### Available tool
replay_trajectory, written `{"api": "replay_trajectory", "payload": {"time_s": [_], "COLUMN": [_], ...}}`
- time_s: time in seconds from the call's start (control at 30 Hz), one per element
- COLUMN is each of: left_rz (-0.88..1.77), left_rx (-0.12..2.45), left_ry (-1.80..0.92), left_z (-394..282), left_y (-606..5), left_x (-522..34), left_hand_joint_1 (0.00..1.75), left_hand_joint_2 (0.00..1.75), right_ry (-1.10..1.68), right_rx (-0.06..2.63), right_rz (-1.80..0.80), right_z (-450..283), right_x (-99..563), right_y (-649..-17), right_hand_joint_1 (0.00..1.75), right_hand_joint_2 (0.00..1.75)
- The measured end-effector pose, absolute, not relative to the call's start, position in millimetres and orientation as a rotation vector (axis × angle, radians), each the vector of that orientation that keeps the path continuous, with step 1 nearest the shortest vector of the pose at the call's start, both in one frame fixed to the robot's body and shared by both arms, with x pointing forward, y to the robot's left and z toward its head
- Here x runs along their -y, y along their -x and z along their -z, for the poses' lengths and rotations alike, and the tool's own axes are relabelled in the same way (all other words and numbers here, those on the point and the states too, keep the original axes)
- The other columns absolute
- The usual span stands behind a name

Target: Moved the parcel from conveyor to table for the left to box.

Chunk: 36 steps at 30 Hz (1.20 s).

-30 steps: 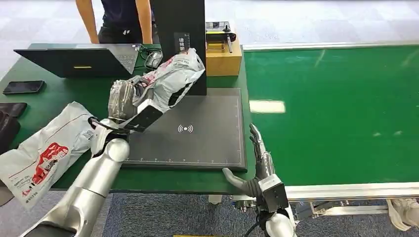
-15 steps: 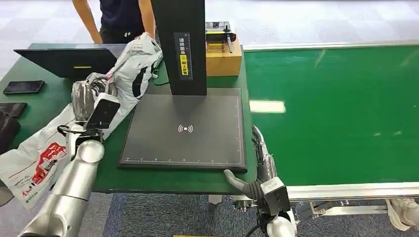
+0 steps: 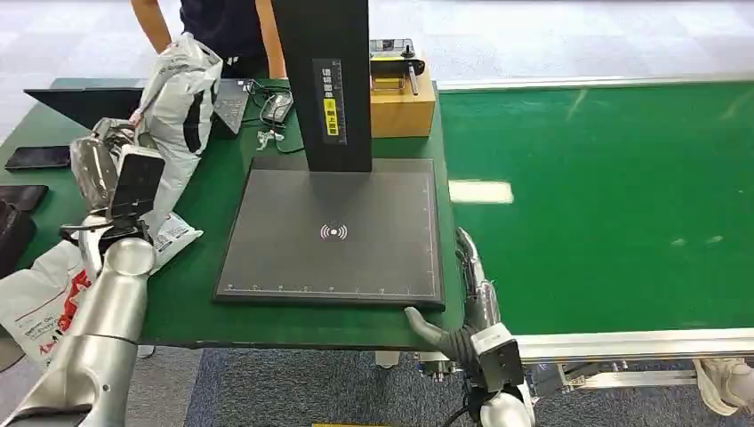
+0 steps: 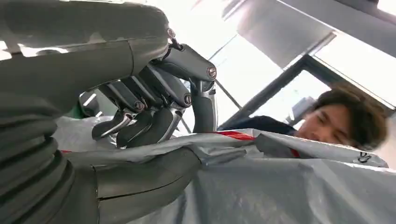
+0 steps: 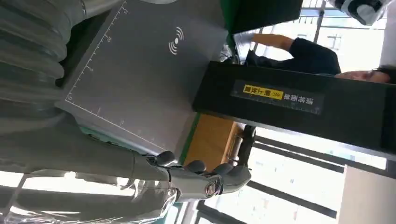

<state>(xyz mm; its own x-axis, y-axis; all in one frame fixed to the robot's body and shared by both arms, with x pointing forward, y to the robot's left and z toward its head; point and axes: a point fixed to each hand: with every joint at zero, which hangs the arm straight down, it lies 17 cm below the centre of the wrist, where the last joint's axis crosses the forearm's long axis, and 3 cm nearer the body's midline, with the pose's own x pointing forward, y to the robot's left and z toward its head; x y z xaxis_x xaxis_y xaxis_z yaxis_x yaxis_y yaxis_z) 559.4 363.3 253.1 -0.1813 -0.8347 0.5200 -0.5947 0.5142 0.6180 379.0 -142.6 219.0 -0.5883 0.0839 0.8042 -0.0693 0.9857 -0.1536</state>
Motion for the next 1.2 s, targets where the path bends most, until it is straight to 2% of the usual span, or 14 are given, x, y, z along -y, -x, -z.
{"api": "replay_trajectory", "payload": {"time_s": [0.23,0.67,1.0,1.03,1.07,1.1,1.13,1.2], "left_rz": [0.25,0.094,0.296,0.301,0.305,0.303,0.298,0.287], "left_rx": [1.78,1.571,1.399,1.384,1.369,1.351,1.335,1.312], "left_ry": [-1.272,-1.281,-1.472,-1.487,-1.498,-1.505,-1.511,-1.513], "left_z": [-252,-211,-203,-203,-202,-200,-198,-194], "left_y": [-560,-549,-539,-537,-535,-533,-531,-529], "left_x": [-420,-513,-541,-545,-548,-552,-555,-559], "left_hand_joint_1": [1.75,1.75,1.75,1.66,1.5,0.35,0.0,0.0], "left_hand_joint_2": [1.75,1.75,1.75,1.75,1.75,1.75,1.75,1.75], "right_ry": [0.014,0.008,0.001,0.0,-0.001,-0.001,-0.001,-0.004], "right_rx": [2.18,2.158,2.14,2.139,2.139,2.14,2.14,2.141], "right_rz": [-0.188,-0.17,-0.16,-0.16,-0.16,-0.161,-0.161,-0.162], "right_z": [-215,-203,-193,-192,-192,-192,-192,-193], "right_x": [146,147,147,146,146,146,145,144], "right_y": [-377,-378,-378,-378,-378,-378,-378,-377], "right_hand_joint_1": [0.0,0.0,0.0,0.0,0.0,0.0,0.0,0.0], "right_hand_joint_2": [1.75,1.75,1.75,1.75,1.75,1.75,1.75,1.75]}}
